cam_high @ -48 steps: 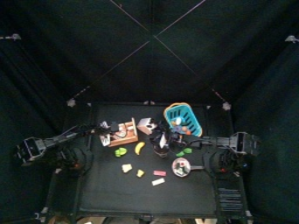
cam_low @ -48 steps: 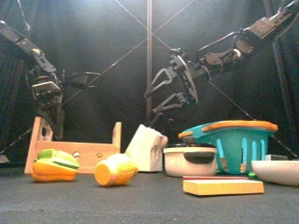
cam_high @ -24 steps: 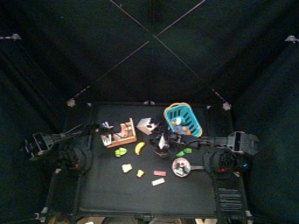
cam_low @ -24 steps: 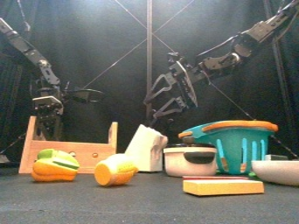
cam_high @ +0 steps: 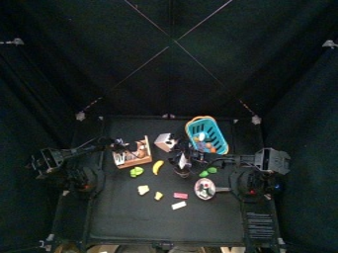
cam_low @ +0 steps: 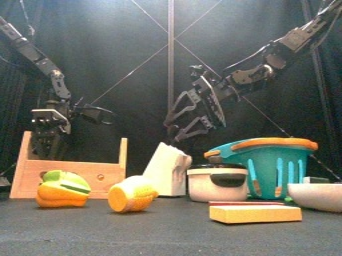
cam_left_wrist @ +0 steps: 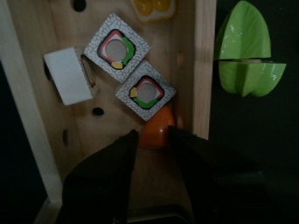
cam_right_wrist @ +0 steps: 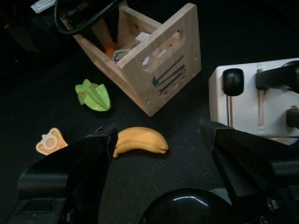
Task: Grab carrot
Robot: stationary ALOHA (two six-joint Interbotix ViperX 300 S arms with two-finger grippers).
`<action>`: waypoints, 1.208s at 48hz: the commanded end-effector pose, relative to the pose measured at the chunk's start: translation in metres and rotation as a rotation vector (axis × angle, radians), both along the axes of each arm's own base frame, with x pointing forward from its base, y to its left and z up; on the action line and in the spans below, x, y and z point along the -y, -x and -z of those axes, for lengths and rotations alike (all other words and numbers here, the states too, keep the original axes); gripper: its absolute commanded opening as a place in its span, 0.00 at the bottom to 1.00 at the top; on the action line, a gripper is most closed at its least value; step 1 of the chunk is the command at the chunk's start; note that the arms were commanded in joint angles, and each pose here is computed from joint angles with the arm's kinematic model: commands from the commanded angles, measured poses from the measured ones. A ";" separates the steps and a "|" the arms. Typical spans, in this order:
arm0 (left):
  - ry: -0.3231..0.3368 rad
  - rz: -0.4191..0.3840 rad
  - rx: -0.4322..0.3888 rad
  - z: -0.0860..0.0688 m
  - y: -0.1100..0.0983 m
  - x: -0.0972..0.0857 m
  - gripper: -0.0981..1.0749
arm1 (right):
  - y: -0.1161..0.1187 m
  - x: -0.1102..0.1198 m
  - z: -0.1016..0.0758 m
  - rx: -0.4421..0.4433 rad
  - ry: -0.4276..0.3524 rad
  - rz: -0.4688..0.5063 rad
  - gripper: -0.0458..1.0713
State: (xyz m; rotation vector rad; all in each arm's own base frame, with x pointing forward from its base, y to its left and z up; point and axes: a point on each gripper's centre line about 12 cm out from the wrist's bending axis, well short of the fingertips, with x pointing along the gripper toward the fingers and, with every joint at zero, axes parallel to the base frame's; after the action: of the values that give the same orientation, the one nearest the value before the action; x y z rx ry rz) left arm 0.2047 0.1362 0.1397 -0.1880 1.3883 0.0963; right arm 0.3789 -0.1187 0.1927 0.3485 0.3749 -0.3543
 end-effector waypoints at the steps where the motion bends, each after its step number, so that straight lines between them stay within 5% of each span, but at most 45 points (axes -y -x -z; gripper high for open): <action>1: 0.015 0.005 -0.017 0.003 -0.005 -0.003 0.75 | -0.004 0.002 -0.013 0.036 0.013 0.001 0.96; 21: 0.052 0.006 -0.074 0.023 -0.014 -0.010 0.86 | -0.004 0.003 -0.010 0.029 0.009 0.005 0.96; 41: -0.008 -0.014 -0.030 0.027 -0.017 -0.018 0.71 | -0.005 0.004 -0.008 0.024 0.006 0.005 0.96; 49: -0.024 -0.026 -0.006 0.019 -0.017 -0.020 0.62 | -0.005 0.004 -0.006 0.021 0.005 0.005 0.96; 58: -0.091 -0.026 0.083 -0.014 -0.016 -0.019 0.59 | -0.004 0.003 -0.005 0.017 0.003 0.006 0.96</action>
State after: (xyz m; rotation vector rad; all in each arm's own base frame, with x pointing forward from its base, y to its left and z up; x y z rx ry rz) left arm 0.2192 0.1531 0.1323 -0.1663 1.3609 0.1444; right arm 0.3802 -0.1197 0.1851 0.3515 0.3944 -0.3583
